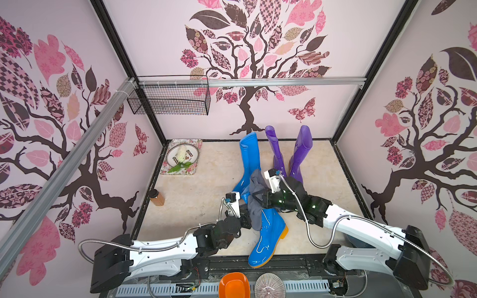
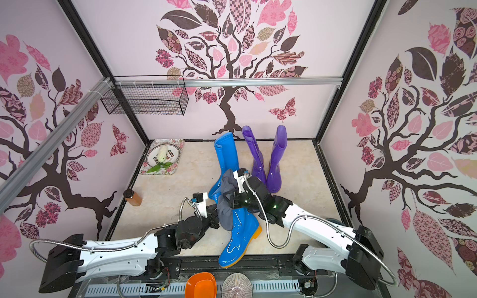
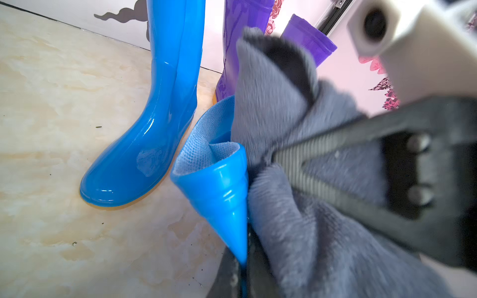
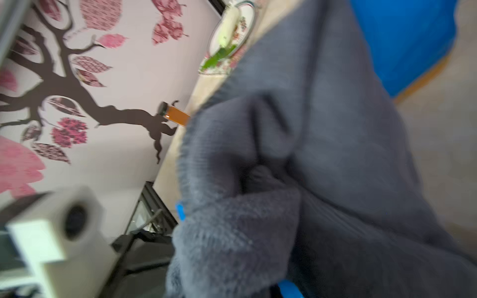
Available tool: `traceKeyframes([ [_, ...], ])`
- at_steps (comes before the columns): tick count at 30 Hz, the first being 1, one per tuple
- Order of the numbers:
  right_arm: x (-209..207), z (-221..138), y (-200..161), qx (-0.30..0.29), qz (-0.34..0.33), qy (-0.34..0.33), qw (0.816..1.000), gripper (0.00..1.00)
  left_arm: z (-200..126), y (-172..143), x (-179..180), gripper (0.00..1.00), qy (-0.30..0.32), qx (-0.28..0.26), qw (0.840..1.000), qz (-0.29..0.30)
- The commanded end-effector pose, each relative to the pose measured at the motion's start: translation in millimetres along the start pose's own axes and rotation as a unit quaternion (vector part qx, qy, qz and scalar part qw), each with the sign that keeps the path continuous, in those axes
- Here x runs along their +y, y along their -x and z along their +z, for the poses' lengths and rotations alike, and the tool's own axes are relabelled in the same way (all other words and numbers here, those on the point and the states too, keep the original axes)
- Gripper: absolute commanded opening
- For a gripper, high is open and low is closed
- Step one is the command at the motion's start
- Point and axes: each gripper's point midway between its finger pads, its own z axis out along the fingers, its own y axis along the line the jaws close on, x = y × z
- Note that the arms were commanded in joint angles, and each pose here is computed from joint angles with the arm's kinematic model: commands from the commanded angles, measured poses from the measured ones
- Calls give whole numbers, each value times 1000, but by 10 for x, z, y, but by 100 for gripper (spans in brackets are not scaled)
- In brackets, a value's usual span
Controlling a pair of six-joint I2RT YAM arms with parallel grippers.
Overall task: Wipe the rubber boots with a cloth
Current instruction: Wipe the dirt off the rubber boot.
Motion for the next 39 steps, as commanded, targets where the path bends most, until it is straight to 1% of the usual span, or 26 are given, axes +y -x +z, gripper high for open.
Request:
traceKeyframes([
  [1, -446, -237, -176, -22, 20, -66, 997, 0, -38, 80, -19, 0, -7, -15, 1000, -3],
  [4, -772, -454, -332, -23, 39, -98, 994, 0, -31, 50, 34, 0, 3, -14, 1000, 3],
  [7, -867, -669, -432, -19, 28, -109, 993, 0, -23, 19, 84, 0, 14, -13, 1000, 8],
  [9, -959, -815, -460, -26, 23, -130, 991, 0, -24, 16, 104, 0, 17, -14, 1000, 11],
  [11, -1017, -841, -412, -35, 20, -141, 989, 0, -22, 25, 93, 0, 15, -14, 1000, 14],
  [13, -943, -733, -290, -23, 19, -125, 992, 0, -11, 31, 74, 0, 13, -13, 1000, 19],
  [16, -611, -480, 29, 1, -11, -89, 996, 0, 4, 35, 17, 0, 7, -9, 1000, 29],
  [18, -405, -340, 301, -5, -33, -75, 997, 0, 3, 30, 26, 0, 8, -7, 999, 31],
  [20, -285, -237, 507, -18, -50, -65, 996, 0, -8, 19, 34, 0, 7, -5, 999, 30],
  [22, -229, -107, 552, -5, -62, -54, 997, 0, -23, 12, 51, 0, 9, -4, 999, 30],
  [23, -236, -39, 513, 11, -66, -51, 996, 0, -27, 9, 69, 0, 11, -4, 999, 30],
  [25, -372, 26, 349, 42, -54, -66, 995, 0, -46, 23, 76, 0, 11, -6, 1000, 28],
  [27, -616, 10, 97, 59, -34, -94, 993, 0, -61, 33, 88, 0, 12, -8, 1000, 26],
  [31, -1112, -213, -372, 53, 20, -151, 987, 0, -70, 32, 118, 0, 16, -10, 1000, 22],
  [34, -1523, -444, -691, 35, 43, -206, 977, 0, -77, 3, 138, 0, 14, -8, 1000, 16],
  [36, -1816, -569, -884, 32, 54, -251, 966, 0, -81, -23, 161, 0, 14, -7, 1000, 12],
  [37, -1868, -586, -936, 37, 66, -258, 963, 0, -82, -26, 165, 0, 15, -7, 1000, 12],
  [38, -1816, -553, -949, 44, 69, -243, 967, 0, -80, -25, 166, 0, 16, -7, 1000, 12],
  [39, -1789, -545, -920, 44, 73, -243, 966, 0, -77, -29, 171, 0, 17, -7, 1000, 14],
])
